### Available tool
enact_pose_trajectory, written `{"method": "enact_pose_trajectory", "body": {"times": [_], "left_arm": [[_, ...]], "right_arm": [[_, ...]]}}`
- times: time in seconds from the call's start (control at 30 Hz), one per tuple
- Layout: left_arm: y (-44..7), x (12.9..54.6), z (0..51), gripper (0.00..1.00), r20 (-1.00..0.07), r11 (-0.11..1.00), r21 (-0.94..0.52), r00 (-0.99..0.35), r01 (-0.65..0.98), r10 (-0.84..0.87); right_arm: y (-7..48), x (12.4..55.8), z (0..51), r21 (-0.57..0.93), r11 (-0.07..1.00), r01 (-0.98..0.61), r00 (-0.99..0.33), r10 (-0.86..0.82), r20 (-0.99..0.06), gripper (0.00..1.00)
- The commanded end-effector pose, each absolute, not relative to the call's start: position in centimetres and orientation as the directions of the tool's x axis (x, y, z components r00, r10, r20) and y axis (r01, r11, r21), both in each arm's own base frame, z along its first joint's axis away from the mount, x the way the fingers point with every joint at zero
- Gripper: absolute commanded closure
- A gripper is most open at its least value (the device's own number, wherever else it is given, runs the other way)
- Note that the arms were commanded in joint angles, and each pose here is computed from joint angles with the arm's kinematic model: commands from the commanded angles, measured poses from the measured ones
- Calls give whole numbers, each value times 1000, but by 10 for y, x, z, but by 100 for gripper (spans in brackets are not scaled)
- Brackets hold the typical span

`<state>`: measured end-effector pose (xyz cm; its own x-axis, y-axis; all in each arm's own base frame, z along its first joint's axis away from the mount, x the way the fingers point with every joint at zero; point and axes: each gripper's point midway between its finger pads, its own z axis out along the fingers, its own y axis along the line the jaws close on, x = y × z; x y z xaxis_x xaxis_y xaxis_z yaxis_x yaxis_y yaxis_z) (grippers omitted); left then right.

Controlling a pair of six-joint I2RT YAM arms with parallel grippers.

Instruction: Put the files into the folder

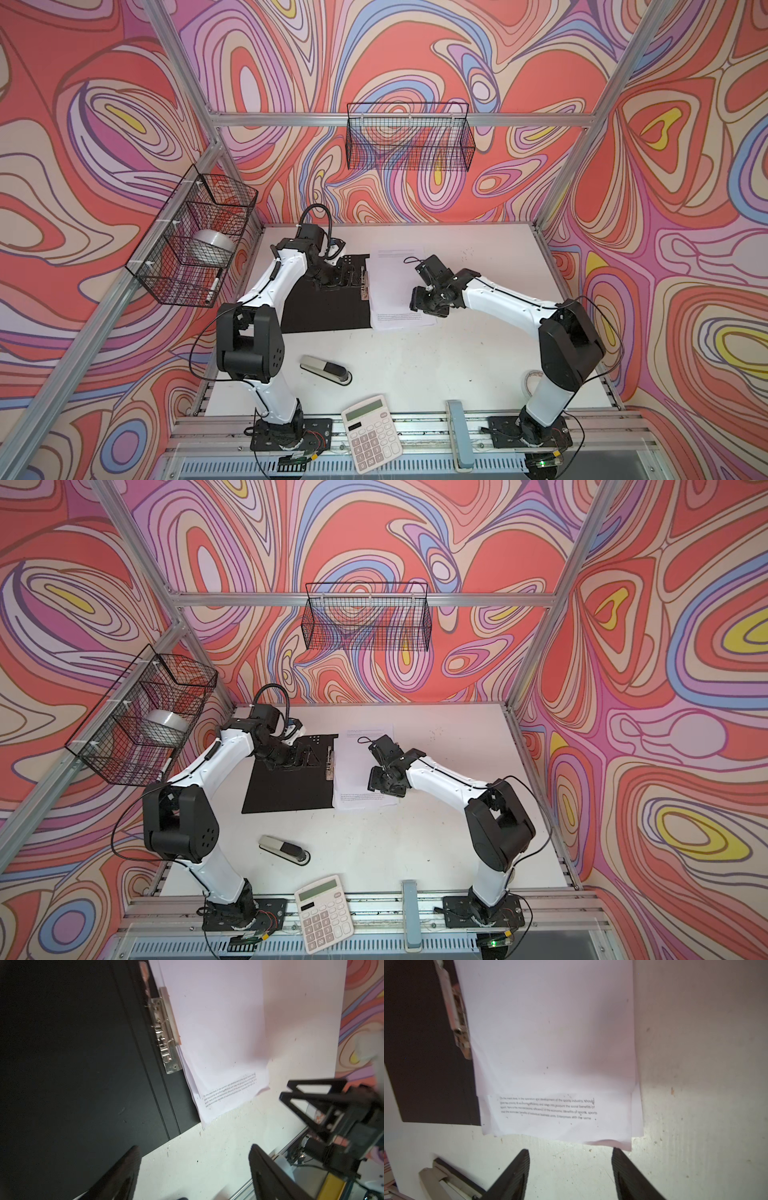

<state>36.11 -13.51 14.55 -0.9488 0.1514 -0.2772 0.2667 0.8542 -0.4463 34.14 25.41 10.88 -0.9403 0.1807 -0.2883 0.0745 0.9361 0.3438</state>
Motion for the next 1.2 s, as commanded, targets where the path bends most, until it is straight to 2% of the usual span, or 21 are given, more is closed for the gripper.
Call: {"method": "enact_pose_trajectory", "body": {"times": [0.0, 0.2, 0.3, 0.63, 0.8, 1.03, 1.17], "left_arm": [[-143, 322, 140, 17, -303, 769, -275, -811, 577, 500], [-157, 284, 115, 14, -249, 655, -185, -680, 733, 690], [-167, 270, 100, 14, -219, 587, -135, -602, 798, 768], [-197, 274, 61, 13, -194, 437, 97, -414, 894, 890], [-203, 279, 54, 13, -183, 355, 159, -326, 921, 928], [-214, 267, 47, 13, -172, 285, 102, -265, 953, 949], [-218, 266, 36, 14, -140, 248, 126, -230, 961, 963]], "right_arm": [[230, 369, 142, 337, 941, 22, -929, 144, -341, 35], [221, 430, 143, 355, 935, -23, -930, 110, -351, 36], [223, 468, 133, 361, 930, -68, -918, 84, -389, 37], [207, 583, 90, 441, 888, -128, -791, 177, -586, 41], [203, 619, 84, 488, 860, -148, -758, 219, -615, 41], [217, 648, 66, 572, 795, -201, -775, 229, -590, 42], [217, 658, 55, 610, 763, -214, -782, 241, -575, 43]]}}
